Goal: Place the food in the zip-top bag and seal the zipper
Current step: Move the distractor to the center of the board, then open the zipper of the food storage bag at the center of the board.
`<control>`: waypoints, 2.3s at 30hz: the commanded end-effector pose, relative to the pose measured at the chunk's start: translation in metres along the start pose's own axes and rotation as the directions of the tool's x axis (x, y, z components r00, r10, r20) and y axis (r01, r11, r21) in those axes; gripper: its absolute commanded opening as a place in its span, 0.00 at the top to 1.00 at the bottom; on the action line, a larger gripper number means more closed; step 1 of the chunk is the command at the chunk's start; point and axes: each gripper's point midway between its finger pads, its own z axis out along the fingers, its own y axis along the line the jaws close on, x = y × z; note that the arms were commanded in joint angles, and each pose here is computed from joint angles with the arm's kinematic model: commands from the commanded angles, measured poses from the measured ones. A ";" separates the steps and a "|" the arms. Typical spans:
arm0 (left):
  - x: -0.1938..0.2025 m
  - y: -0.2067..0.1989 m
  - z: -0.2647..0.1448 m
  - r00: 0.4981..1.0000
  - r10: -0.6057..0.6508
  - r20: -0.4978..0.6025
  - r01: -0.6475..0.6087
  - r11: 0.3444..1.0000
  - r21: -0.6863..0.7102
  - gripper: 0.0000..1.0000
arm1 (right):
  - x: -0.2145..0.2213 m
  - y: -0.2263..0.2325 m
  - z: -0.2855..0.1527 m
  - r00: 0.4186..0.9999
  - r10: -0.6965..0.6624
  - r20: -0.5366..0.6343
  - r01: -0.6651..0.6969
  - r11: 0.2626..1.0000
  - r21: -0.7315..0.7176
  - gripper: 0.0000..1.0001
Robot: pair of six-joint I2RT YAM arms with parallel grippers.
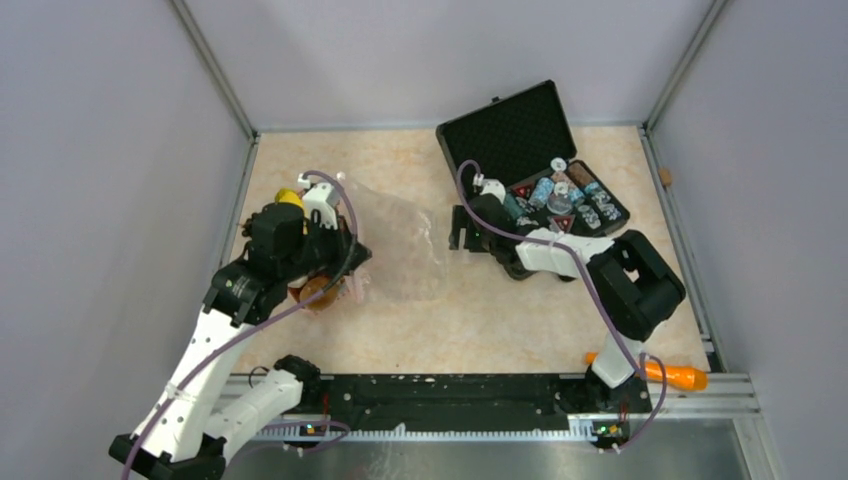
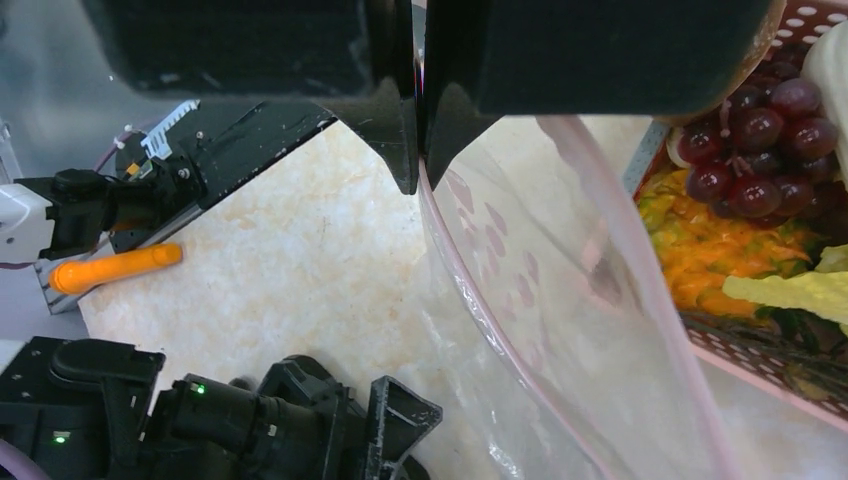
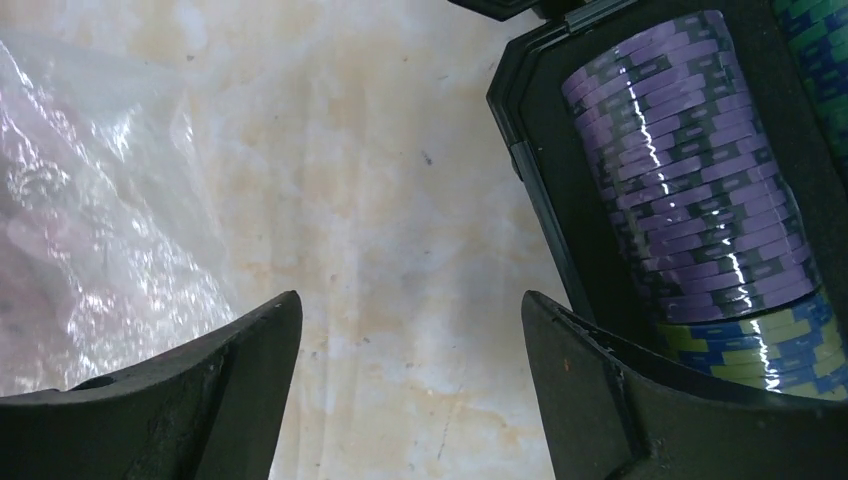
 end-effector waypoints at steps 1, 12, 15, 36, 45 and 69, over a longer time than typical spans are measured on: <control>-0.004 -0.015 0.005 1.000 0.006 0.022 -0.008 0.996 0.090 1.00 | -0.020 -0.067 0.015 0.998 -0.053 0.037 0.044 0.973 0.226 0.19; 0.004 -0.034 0.013 1.000 0.009 -0.011 -0.006 0.975 0.223 1.00 | -0.043 -0.124 0.031 0.998 0.047 0.038 -0.056 0.961 0.270 0.18; 0.007 -0.040 0.017 1.000 0.017 -0.018 -0.011 0.961 0.276 1.00 | -0.053 -0.107 0.025 0.999 0.028 0.017 -0.031 0.981 0.192 0.18; 0.044 -0.049 0.084 0.981 0.187 -0.049 -0.166 0.944 0.285 1.00 | -0.087 0.075 -0.173 0.973 0.201 0.112 -0.145 0.915 -0.376 0.26; 0.048 -0.057 0.086 0.967 0.256 -0.010 -0.246 0.936 0.253 1.00 | -0.069 0.107 -0.179 0.976 0.189 0.107 -0.135 0.913 -0.384 0.27; 0.045 -0.088 0.090 0.942 0.335 0.037 -0.335 0.919 0.209 1.00 | -0.043 0.131 -0.179 0.990 0.138 0.037 -0.116 0.930 -0.349 0.39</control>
